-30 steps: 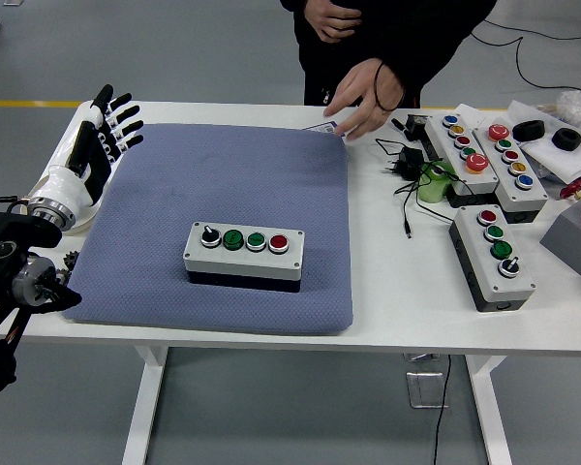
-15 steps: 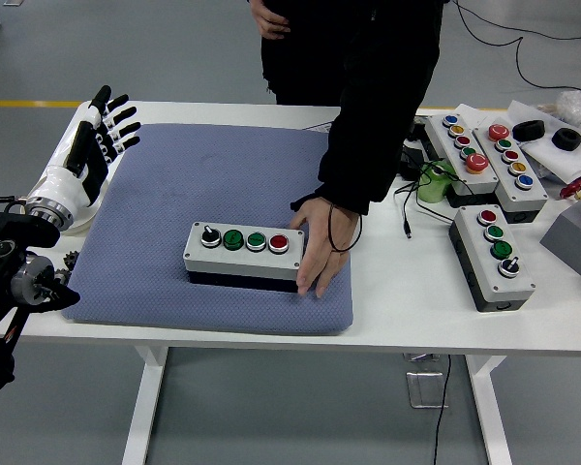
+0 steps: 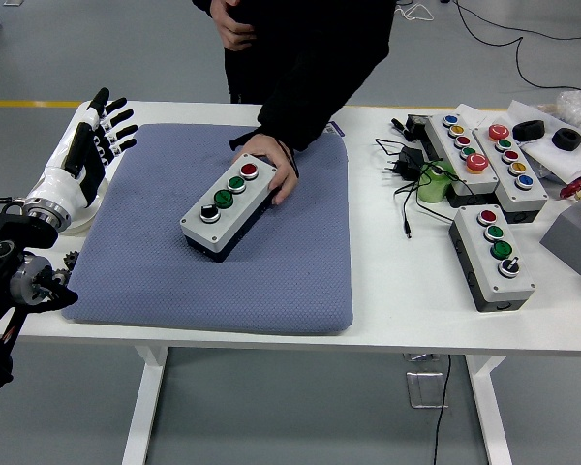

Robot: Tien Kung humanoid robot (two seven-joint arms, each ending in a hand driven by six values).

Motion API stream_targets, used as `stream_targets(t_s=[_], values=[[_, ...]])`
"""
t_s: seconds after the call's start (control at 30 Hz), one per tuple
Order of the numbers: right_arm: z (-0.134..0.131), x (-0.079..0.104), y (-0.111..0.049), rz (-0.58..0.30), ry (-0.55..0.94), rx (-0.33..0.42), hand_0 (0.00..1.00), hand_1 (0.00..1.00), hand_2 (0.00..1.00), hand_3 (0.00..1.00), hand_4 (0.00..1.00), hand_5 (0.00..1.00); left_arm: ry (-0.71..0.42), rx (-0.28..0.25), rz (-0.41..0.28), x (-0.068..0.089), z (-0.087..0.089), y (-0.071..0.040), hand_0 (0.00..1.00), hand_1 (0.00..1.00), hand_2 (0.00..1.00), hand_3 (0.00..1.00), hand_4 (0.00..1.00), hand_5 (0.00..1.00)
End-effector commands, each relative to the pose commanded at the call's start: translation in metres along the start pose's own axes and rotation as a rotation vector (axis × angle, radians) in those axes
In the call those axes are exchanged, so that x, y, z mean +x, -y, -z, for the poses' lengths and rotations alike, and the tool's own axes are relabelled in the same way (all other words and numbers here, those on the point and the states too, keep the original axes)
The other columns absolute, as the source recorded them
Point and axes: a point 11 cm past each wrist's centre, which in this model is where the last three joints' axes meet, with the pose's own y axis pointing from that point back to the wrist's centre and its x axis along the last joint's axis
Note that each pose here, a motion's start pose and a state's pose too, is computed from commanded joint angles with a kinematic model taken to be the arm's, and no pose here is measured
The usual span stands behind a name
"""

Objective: Pick up the button,place it on the desk,press the button,press the button

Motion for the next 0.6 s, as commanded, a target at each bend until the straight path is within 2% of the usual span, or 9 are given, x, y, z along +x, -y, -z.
stream_targets(t_s=[0.6], values=[[-0.0001,-0.0007,-0.0001,0.001,0.003,-0.002,0.751,0.705,0.716,0.586,0.183,0.140,0.007,0.003,0.007,-0.0040,-0.0009,0.0014,0.855,0.878,0.920,0.911,0.774,0.998]])
